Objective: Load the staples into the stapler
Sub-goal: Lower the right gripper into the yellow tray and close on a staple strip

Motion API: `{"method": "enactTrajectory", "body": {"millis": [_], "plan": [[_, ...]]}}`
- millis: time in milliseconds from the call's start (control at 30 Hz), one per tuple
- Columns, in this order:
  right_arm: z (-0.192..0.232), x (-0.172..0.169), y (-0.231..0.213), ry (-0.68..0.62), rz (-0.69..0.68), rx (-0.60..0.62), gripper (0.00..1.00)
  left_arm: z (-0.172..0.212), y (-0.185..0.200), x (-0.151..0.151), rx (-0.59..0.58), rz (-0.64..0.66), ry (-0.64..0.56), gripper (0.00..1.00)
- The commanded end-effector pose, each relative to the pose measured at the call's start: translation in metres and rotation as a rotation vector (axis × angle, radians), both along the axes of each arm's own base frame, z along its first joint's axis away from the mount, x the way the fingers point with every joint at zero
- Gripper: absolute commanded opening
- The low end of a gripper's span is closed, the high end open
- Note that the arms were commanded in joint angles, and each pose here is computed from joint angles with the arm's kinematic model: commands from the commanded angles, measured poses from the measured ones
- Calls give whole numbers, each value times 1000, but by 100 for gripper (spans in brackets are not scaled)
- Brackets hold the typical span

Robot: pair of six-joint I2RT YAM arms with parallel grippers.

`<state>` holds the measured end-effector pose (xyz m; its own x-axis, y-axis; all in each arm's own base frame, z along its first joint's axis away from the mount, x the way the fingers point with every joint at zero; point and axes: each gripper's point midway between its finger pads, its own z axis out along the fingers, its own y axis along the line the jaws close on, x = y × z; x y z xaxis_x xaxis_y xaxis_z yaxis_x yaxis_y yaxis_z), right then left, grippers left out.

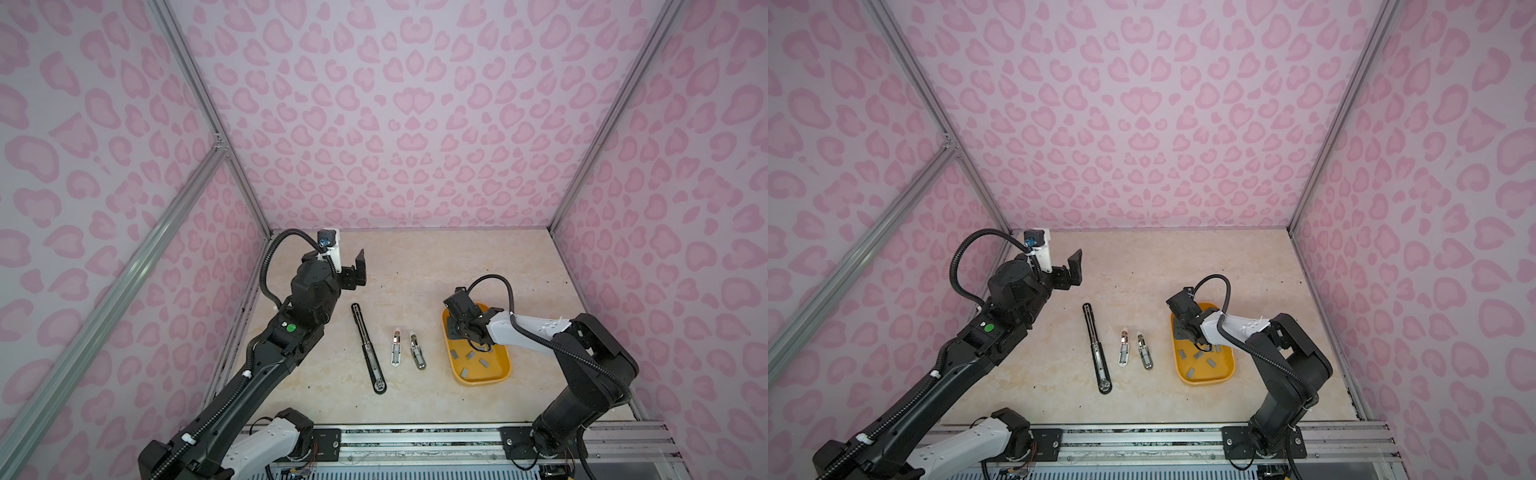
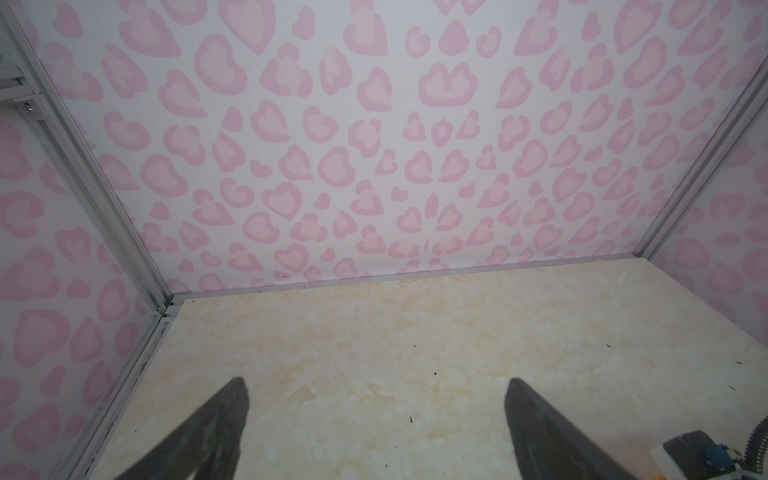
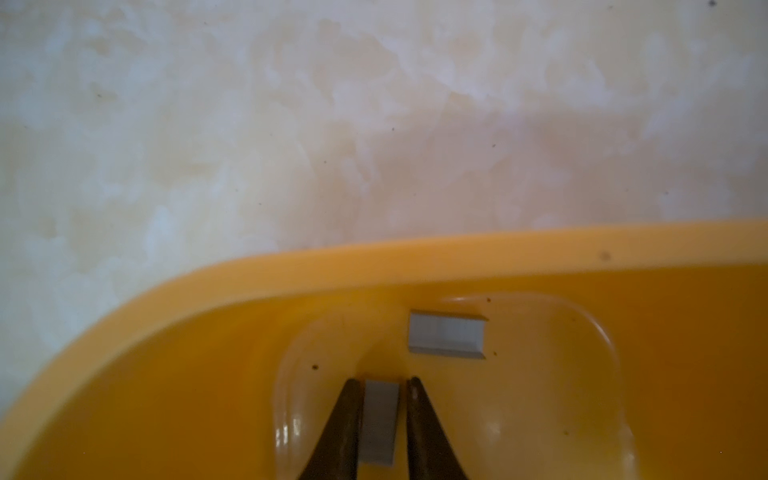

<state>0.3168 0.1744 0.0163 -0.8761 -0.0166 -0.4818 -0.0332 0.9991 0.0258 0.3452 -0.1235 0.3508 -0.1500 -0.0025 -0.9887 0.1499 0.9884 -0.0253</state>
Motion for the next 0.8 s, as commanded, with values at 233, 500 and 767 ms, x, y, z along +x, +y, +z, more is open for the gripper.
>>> {"method": "enactTrajectory", "body": {"millis": [233,500,767], "plan": [[-21,-22,0,124,27,-4,20,13,-1,0,-23,-8,-45,97],[-22,-22,-3,122,22,-13,18,13,-2,0,-22,-9,-45,97],[-17,-22,-4,105,26,-11,28,13,-2,0,-25,-13,-43,97]]}}
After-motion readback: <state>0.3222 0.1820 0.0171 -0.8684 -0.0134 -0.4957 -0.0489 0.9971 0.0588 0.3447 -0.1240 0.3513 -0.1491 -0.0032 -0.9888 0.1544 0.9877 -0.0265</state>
